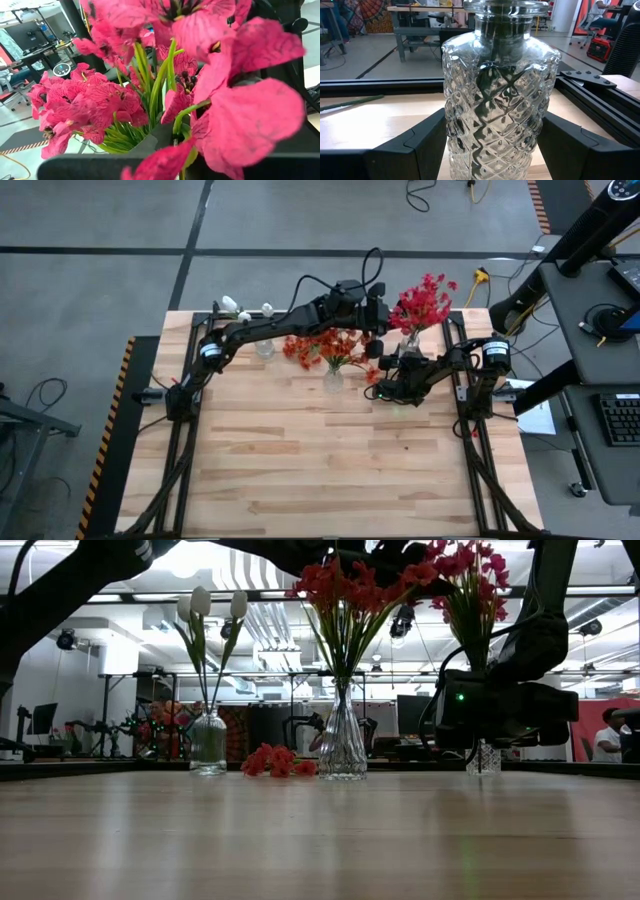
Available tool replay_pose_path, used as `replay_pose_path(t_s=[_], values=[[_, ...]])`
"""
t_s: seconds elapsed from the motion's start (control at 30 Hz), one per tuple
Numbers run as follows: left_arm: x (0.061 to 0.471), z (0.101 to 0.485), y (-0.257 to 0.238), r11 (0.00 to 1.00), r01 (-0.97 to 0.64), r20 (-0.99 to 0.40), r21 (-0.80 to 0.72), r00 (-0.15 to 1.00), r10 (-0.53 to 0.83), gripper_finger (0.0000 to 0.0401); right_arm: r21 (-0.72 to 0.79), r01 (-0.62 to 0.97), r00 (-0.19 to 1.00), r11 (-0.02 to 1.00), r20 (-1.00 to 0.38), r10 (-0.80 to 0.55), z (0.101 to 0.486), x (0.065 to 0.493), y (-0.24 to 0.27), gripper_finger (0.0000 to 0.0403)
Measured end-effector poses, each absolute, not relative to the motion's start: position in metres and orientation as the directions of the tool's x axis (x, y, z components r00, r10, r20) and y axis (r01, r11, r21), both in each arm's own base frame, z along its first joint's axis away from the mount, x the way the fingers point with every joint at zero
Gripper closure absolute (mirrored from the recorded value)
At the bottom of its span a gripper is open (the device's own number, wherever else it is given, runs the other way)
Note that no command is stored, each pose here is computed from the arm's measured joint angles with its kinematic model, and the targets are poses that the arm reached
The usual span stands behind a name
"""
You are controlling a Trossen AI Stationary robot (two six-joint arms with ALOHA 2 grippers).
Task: Sort flowers into vase by color
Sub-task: Put the red flowers into the top right transparent vase
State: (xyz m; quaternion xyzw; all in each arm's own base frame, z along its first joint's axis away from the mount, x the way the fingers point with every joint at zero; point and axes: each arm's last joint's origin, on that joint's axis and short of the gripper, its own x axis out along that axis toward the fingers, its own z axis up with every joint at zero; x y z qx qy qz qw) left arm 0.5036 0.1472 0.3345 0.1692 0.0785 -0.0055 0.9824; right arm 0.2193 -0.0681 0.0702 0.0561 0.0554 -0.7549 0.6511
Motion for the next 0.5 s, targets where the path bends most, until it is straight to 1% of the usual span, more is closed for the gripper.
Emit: replay_pose_path(t_s=[0.5], values=[[0.5033,0.3302,0.1499,0.944,0.034,-0.162,0.330,0.987,0.021,0.0398,-0.015,0.989,-0.145,-0.145,-0.158,-0.977,0.0703,0.2195,-0.0682,0.0140]])
